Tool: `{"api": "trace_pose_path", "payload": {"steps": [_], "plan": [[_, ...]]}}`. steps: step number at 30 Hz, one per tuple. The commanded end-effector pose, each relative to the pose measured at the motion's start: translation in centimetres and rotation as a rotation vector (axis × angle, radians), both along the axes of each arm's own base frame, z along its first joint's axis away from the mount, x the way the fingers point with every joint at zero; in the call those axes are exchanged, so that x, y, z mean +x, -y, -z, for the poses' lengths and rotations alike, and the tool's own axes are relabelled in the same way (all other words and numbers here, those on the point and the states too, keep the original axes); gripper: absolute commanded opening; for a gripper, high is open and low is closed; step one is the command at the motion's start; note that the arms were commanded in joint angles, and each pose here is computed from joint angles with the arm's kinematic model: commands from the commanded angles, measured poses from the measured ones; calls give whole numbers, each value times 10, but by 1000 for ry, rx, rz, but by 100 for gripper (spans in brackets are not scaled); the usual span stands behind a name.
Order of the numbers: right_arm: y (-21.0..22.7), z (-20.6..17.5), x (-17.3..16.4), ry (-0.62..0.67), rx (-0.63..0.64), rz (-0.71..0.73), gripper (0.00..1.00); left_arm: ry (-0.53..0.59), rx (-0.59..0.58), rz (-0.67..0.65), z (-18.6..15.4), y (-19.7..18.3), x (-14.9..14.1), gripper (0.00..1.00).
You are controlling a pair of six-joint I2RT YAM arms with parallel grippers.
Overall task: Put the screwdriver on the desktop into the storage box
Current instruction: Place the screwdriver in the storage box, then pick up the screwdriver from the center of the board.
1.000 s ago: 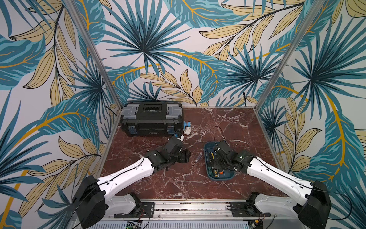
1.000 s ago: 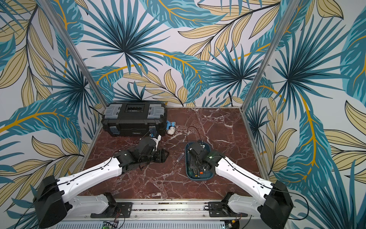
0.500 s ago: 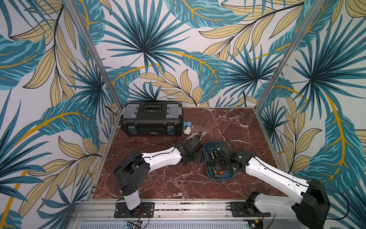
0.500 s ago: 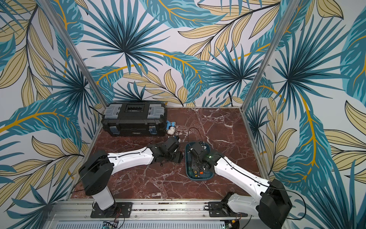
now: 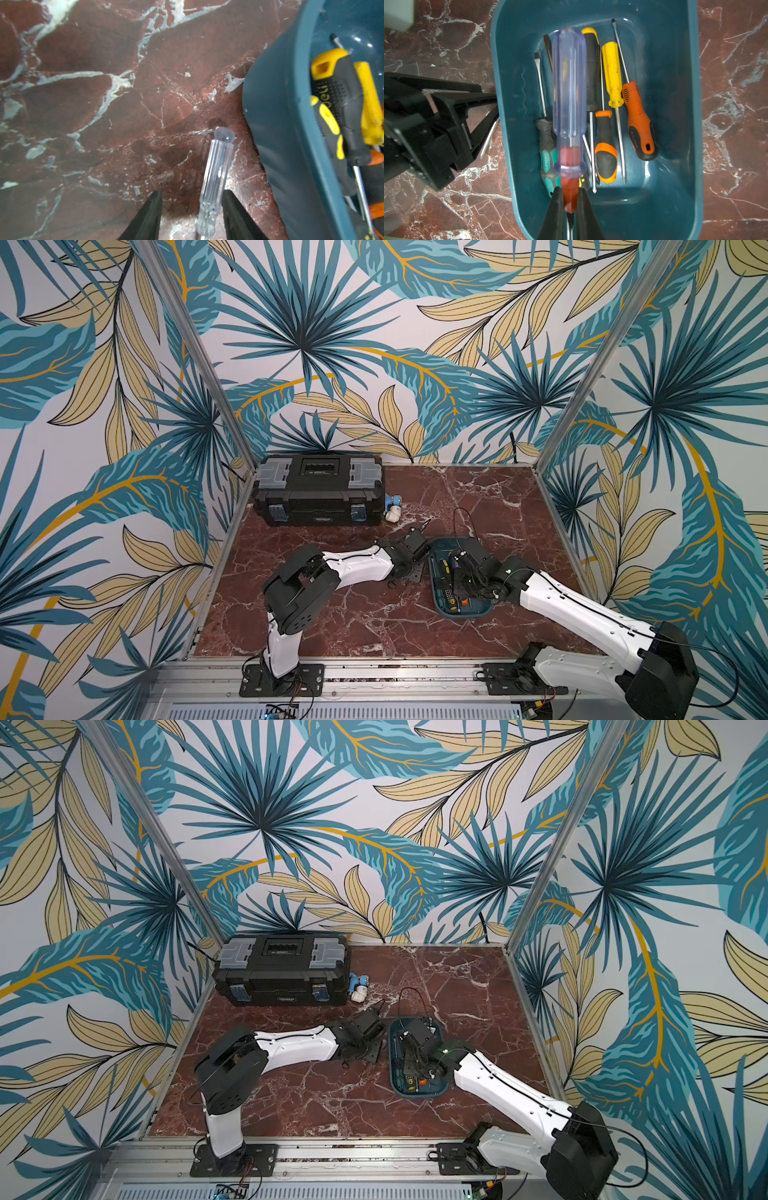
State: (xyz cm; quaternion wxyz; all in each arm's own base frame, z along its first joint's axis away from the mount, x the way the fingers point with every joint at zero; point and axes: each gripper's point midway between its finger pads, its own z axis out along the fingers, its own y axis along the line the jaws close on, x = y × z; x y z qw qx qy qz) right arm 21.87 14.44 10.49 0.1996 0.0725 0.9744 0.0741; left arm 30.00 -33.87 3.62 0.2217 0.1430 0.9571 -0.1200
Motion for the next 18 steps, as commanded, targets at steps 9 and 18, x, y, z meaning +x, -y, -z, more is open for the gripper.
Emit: {"api": "trace_pose_path", "payload": {"steps": [9,18], "plan": [[1,-2,10,-4,-38,-24,61,31,-43,8,-9,20,14,53],[-20,13,4,-69,54,-46,33,-14,-9,-16,15,15,10,46]]}}
